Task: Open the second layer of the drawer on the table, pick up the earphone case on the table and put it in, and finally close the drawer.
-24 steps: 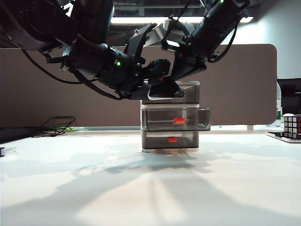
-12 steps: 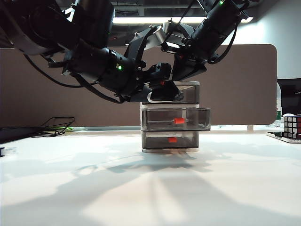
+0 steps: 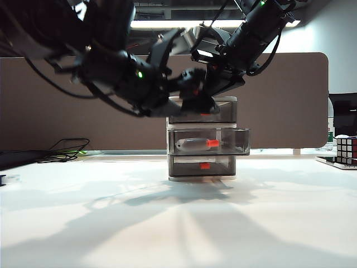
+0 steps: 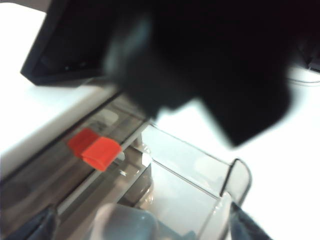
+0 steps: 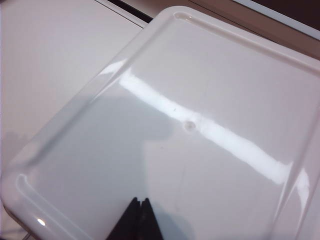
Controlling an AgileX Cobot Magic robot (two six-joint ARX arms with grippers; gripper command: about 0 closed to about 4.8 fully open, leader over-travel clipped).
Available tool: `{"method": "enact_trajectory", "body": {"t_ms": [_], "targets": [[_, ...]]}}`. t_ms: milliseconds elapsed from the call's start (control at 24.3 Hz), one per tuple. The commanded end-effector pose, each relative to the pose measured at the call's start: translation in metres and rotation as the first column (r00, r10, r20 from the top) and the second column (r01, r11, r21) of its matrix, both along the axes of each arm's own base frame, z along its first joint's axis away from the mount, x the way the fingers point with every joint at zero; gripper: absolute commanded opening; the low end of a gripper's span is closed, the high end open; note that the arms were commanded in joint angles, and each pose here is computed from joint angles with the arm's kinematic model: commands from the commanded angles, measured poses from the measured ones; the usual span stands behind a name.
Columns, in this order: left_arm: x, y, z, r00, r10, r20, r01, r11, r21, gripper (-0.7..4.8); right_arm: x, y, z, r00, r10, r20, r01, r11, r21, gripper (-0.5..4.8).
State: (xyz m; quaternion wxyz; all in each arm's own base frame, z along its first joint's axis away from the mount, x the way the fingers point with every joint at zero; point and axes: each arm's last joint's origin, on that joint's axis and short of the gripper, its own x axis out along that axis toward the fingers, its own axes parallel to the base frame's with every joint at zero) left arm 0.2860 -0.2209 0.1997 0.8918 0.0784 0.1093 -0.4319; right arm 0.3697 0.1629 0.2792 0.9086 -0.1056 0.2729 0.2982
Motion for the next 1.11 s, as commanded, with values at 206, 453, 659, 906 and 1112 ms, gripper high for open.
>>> {"method": "enact_trajectory", "body": {"t_ms": [206,453,659,906,1112], "targets": [[-0.04,0.019,0.049,0.998,-0.042,-0.054,0.048,0.993,0.105,2.39,-0.001,0.0,0.002,1.0,-0.001,-0.005,0.001,1.0,0.001,-0.02],[-0.078,0.004,0.029,0.993,-0.114,-0.017,0.115,0.988,0.099,-0.05,-0.001,-0.001,0.001,1.0,-0.001,-0.017,0.001,1.0,-0.003,-0.02],[-0.073,0.009,0.002,0.999,-0.03,0.017,0.029,0.999,0.046,-0.05,-0.002,-0.001,0.001,1.0,-0.001,-0.021,0.001,1.0,-0.005,-0.02],[-0.059,0.001,-0.026,0.999,-0.03,-0.028,0.032,0.998,0.05,-0.05,-0.002,0.0,0.001,1.0,-0.001,-0.017,0.001,1.0,-0.004,-0.02],[-0.045,-0.003,-0.037,1.0,-0.002,-0.014,0.003,1.0,0.02,-0.05,-0.002,0.0,0.001,1.0,0.0,-0.018,0.0,1.0,-0.004,-0.02]]}}
